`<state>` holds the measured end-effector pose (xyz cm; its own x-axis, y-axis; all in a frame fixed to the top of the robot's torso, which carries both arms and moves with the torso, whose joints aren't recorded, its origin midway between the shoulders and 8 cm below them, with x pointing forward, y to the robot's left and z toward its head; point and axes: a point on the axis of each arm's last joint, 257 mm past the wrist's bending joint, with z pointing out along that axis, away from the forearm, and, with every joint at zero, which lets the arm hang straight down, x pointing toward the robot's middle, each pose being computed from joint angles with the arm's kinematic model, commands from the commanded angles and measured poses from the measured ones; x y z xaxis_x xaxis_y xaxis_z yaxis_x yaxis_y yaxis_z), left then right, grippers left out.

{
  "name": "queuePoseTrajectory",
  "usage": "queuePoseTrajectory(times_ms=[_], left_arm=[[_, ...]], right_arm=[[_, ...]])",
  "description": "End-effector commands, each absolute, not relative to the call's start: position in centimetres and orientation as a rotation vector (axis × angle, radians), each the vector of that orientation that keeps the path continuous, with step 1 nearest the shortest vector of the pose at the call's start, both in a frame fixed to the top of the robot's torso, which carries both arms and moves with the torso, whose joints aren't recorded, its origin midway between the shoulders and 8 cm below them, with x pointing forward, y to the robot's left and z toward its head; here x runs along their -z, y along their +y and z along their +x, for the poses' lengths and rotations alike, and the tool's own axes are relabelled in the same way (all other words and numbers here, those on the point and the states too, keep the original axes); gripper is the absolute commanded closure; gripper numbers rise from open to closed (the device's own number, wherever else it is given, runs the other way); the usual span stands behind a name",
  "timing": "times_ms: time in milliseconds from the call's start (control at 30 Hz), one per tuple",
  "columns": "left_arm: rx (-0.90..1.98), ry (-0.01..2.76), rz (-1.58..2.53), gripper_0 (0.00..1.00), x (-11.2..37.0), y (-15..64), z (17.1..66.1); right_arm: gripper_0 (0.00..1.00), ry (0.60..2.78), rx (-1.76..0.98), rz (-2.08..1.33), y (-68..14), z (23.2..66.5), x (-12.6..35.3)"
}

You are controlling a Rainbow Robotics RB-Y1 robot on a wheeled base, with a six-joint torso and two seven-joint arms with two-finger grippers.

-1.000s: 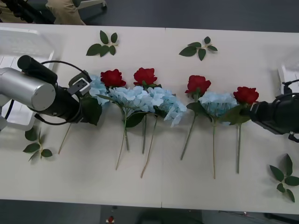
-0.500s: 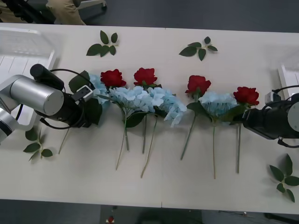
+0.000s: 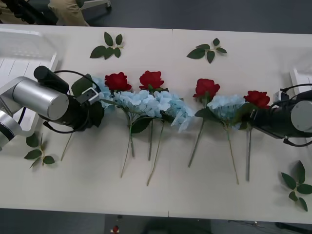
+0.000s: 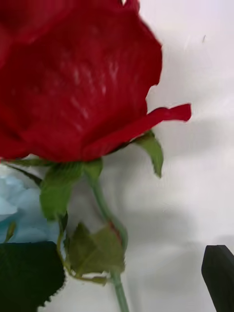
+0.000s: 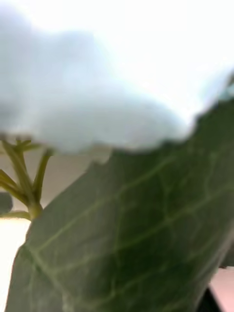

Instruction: Put the red flowers into the right box and the blue flowers into the left box

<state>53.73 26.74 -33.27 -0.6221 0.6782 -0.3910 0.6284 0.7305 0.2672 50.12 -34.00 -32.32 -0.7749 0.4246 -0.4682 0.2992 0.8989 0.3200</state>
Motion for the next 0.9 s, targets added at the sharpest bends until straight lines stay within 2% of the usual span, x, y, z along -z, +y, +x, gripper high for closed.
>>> queuePoseTrajectory(times_ms=[33,400,433,500,533,633,767,900], left_arm=[[-0.181,2.394,1.060,1.00,31.6,26.3,55.1],[-0.192,2.387,1.052,1.00,30.8,27.0,55.4],[-0.207,2.375,1.056,1.00,30.1,27.4,55.7],[-0.232,2.348,1.065,1.00,28.6,28.1,55.9],[-0.241,2.338,1.070,1.00,28.1,28.3,56.0],[-0.258,2.288,1.073,1.00,24.3,29.7,56.2],[-0.260,2.287,1.052,1.00,18.9,31.6,55.9],[-0.412,2.301,1.041,1.00,11.7,35.6,55.2]], right_arm=[[0.00,2.483,-0.271,0.524,-35.4,51.5,31.0],[0.01,2.479,-0.253,0.546,-36.0,51.9,32.9],[0.08,2.480,-0.255,0.547,-35.9,51.9,33.0],[0.37,2.478,-0.256,0.546,-35.9,52.0,32.9],[0.41,2.481,-0.255,0.549,-35.9,51.9,33.1],[0.65,2.480,-0.256,0.550,-35.8,51.9,33.0],[0.88,2.479,-0.258,0.556,-35.9,51.9,33.1],[1.00,2.472,-0.259,0.557,-35.9,52.0,33.0]])
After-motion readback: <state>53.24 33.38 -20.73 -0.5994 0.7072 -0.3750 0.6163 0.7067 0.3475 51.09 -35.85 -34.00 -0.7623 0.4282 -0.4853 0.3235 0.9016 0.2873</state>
